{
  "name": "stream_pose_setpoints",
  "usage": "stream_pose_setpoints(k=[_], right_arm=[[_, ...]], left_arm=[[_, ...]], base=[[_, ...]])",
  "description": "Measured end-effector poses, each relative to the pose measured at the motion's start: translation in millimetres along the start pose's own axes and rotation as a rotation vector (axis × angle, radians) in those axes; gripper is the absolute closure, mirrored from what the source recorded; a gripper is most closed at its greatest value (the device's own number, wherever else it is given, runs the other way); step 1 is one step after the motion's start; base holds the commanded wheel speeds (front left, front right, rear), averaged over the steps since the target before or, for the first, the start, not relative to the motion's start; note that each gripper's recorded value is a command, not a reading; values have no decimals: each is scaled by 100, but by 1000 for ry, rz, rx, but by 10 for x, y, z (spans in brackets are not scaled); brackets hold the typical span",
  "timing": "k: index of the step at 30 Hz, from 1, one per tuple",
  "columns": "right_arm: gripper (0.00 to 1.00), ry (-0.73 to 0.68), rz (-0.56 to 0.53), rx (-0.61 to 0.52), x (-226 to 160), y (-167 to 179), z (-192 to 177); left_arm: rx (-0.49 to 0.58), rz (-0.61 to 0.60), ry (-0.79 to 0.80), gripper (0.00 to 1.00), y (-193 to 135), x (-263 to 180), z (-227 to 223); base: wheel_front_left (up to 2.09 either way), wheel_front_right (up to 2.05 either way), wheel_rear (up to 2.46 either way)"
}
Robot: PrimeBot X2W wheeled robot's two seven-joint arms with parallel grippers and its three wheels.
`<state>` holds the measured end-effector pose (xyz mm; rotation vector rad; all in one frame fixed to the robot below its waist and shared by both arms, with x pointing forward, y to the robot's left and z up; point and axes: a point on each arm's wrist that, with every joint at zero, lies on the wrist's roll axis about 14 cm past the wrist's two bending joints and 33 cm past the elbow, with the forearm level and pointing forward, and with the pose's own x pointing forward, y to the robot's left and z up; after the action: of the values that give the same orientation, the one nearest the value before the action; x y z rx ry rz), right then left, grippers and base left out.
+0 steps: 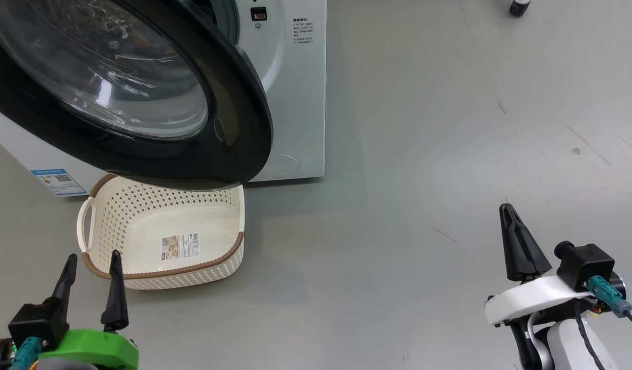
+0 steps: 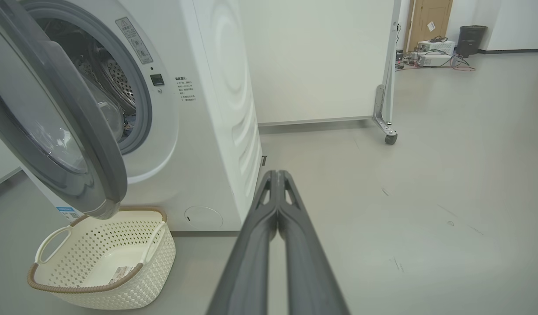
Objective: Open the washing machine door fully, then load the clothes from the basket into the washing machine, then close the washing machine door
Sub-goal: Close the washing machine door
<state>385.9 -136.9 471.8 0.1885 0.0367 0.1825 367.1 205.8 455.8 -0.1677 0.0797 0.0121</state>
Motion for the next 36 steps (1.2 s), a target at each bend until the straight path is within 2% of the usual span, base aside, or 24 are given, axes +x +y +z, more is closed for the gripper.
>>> stream_pose_setpoints(k=[6, 11, 17, 20, 27, 32, 36], right_arm=[[100, -104, 3, 16, 81, 20, 324], [100, -272, 66, 15, 222, 203, 873], [100, -523, 303, 29, 242, 930, 1703], [100, -595, 430, 43, 155, 1301, 1930], [100, -534, 640, 117, 18, 1888, 1761], [100, -426, 757, 142, -55, 2213, 1445], [100, -306, 815, 120, -55, 2356, 1110]], left_arm=[[-6, 7, -4, 0, -4, -11, 4], [-6, 24, -8, 0, 49, -19, 16], [-12, 27, -8, 0, 58, -30, 13], [-9, 25, -8, 0, 48, -35, 10], [-30, 23, -22, 0, 4, -35, 41], [-32, 40, -35, 0, 59, -49, 81], [-34, 49, -37, 0, 77, -70, 86]], base=[[0, 0, 0], [0, 0, 0], [0, 0, 0], [0, 0, 0], [0, 0, 0], [0, 0, 0], [0, 0, 0]])
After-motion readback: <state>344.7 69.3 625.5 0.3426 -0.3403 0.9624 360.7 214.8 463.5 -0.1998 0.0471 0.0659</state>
